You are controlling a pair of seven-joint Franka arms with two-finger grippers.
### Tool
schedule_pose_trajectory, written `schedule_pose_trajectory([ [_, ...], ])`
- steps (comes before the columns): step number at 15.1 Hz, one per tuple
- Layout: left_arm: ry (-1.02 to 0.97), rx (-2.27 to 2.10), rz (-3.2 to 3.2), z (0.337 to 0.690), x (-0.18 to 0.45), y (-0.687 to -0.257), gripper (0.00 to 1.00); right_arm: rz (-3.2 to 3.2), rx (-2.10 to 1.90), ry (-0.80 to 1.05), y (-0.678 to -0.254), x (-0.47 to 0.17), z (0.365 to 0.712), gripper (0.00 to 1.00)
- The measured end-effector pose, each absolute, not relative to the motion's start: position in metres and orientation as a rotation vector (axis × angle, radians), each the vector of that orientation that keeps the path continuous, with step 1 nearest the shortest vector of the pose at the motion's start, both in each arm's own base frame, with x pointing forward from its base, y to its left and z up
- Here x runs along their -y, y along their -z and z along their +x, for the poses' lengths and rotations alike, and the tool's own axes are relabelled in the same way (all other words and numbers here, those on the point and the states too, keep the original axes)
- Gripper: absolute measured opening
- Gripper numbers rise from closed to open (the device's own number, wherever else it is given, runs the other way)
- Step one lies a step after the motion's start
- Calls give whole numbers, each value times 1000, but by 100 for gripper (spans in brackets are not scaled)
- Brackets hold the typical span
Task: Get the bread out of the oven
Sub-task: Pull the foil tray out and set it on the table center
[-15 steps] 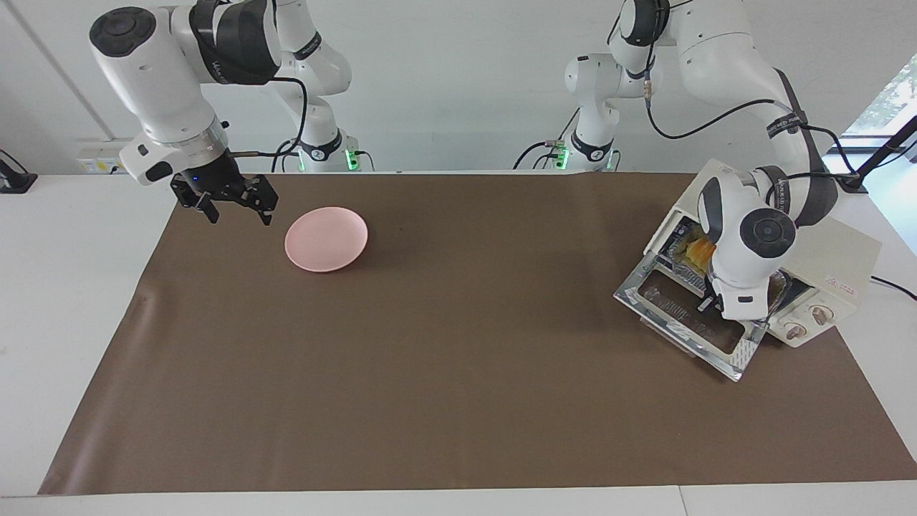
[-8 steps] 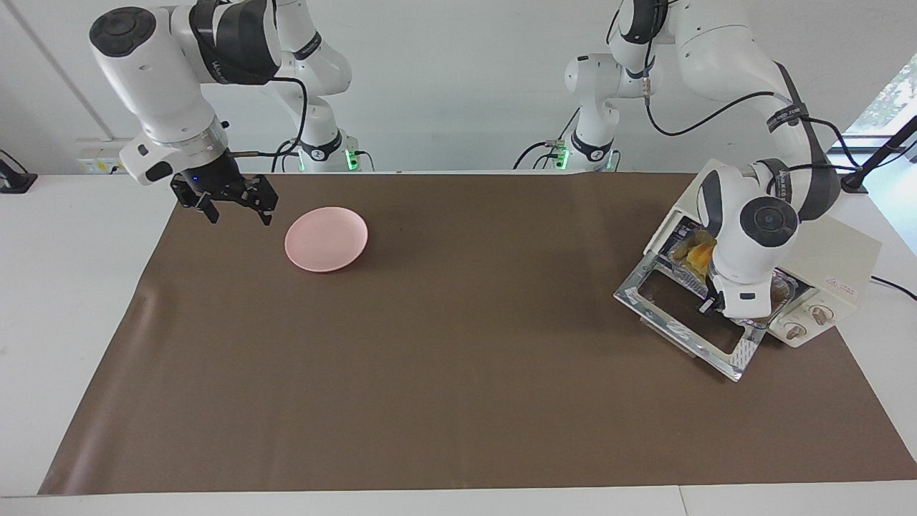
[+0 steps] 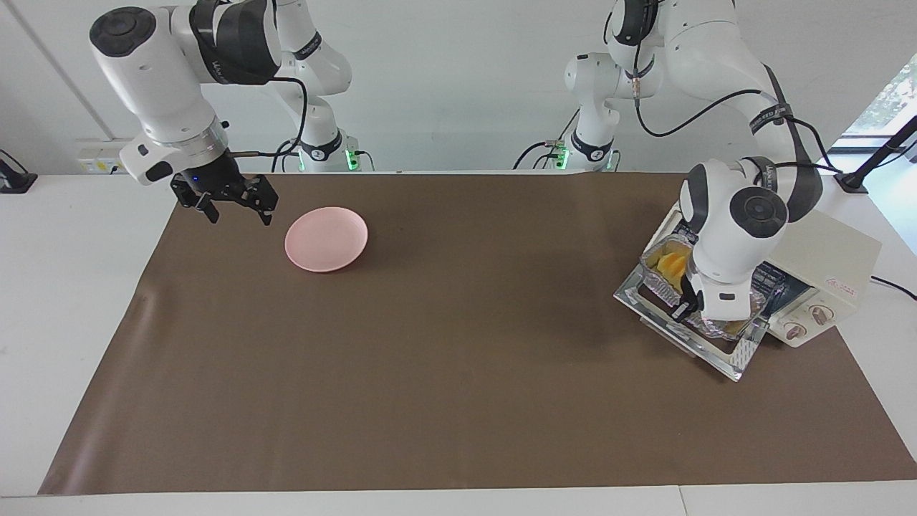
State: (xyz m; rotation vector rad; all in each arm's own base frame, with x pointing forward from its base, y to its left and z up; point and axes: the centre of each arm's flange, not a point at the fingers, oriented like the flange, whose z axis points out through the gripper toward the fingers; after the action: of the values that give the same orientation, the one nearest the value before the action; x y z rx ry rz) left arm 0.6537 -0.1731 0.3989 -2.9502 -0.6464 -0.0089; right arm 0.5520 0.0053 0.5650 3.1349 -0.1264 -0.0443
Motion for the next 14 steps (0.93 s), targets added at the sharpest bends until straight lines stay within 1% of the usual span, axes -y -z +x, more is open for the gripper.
schedule_pose_trajectory([
  [3, 23, 517, -2984, 634, 244, -401, 2, 3135, 126, 44, -565, -5, 552, 100],
  [8, 38, 510, -3009, 591, 341, -403, 2, 3135, 126, 44, -565, -5, 552, 100],
  [11, -62, 597, -3069, 593, 349, -408, 2, 3135, 126, 44, -565, -5, 552, 100],
  [14, -94, 643, -3073, 601, 340, -411, 2, 3135, 126, 44, -565, -5, 552, 100],
])
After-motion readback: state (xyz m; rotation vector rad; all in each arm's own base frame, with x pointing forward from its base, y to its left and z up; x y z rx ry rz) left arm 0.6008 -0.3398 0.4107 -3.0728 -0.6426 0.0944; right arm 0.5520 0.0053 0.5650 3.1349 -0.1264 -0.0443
